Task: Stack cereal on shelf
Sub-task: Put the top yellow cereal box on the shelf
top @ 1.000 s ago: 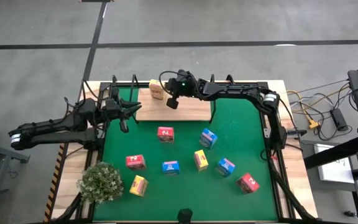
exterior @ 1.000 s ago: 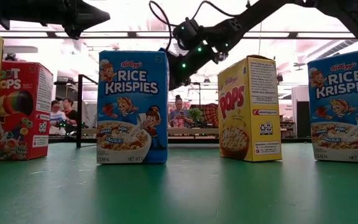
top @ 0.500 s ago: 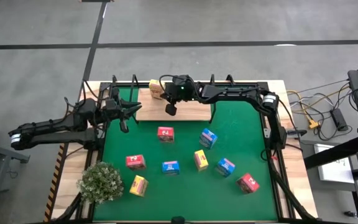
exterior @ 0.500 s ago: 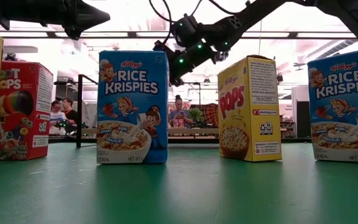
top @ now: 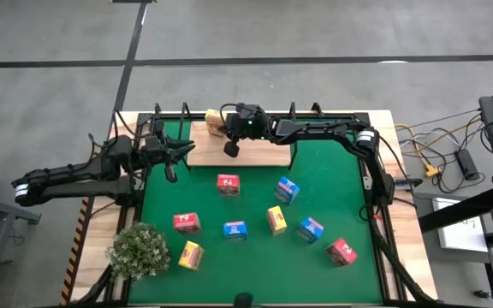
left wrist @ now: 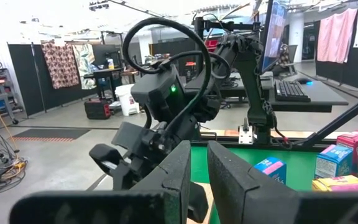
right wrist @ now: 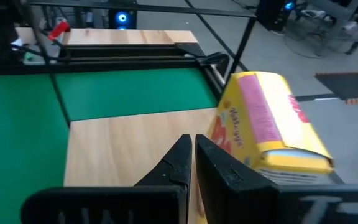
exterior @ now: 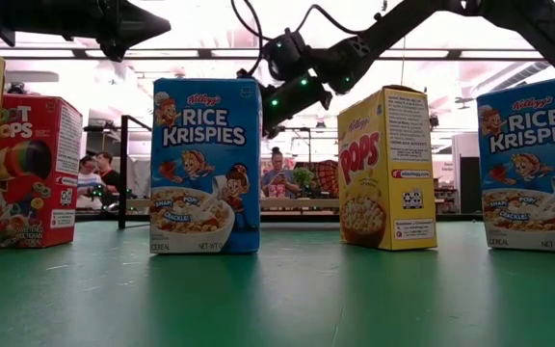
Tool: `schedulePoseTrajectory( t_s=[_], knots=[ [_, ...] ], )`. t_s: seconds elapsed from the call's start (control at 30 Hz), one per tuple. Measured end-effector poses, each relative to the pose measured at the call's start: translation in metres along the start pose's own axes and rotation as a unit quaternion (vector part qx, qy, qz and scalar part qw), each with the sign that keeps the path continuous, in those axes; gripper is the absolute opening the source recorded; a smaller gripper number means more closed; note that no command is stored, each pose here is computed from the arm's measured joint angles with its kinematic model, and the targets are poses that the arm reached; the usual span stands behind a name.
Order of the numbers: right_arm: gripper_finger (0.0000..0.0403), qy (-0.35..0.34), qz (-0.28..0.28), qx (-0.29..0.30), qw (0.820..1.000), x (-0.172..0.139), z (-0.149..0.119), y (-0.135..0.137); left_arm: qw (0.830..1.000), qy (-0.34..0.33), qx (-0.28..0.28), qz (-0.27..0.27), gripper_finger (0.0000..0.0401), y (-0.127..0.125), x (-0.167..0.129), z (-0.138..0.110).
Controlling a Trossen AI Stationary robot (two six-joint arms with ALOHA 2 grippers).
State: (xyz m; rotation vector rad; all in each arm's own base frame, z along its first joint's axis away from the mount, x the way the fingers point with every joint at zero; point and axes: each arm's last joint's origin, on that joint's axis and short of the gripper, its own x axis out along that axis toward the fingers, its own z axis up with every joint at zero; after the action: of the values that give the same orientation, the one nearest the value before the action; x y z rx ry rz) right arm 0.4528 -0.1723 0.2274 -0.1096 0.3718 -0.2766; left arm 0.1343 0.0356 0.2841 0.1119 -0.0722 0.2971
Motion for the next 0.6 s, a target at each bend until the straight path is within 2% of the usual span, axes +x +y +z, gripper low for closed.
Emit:
schedulePoseTrajectory(
  t_s=[0.2,0.6],
  knots=[
    [0.0012,0.016,-0.039,-0.023,0.999,-0.001,-0.002,-0.005,1.000,0.000,-0.008,0.000,0.0036,0.000,0.000,0.000],
    [0.0012,0.034,-0.051,-0.018,0.998,-0.002,-0.007,-0.017,1.000,0.001,-0.010,0.000,0.0036,0.000,0.000,0.000]
  ],
)
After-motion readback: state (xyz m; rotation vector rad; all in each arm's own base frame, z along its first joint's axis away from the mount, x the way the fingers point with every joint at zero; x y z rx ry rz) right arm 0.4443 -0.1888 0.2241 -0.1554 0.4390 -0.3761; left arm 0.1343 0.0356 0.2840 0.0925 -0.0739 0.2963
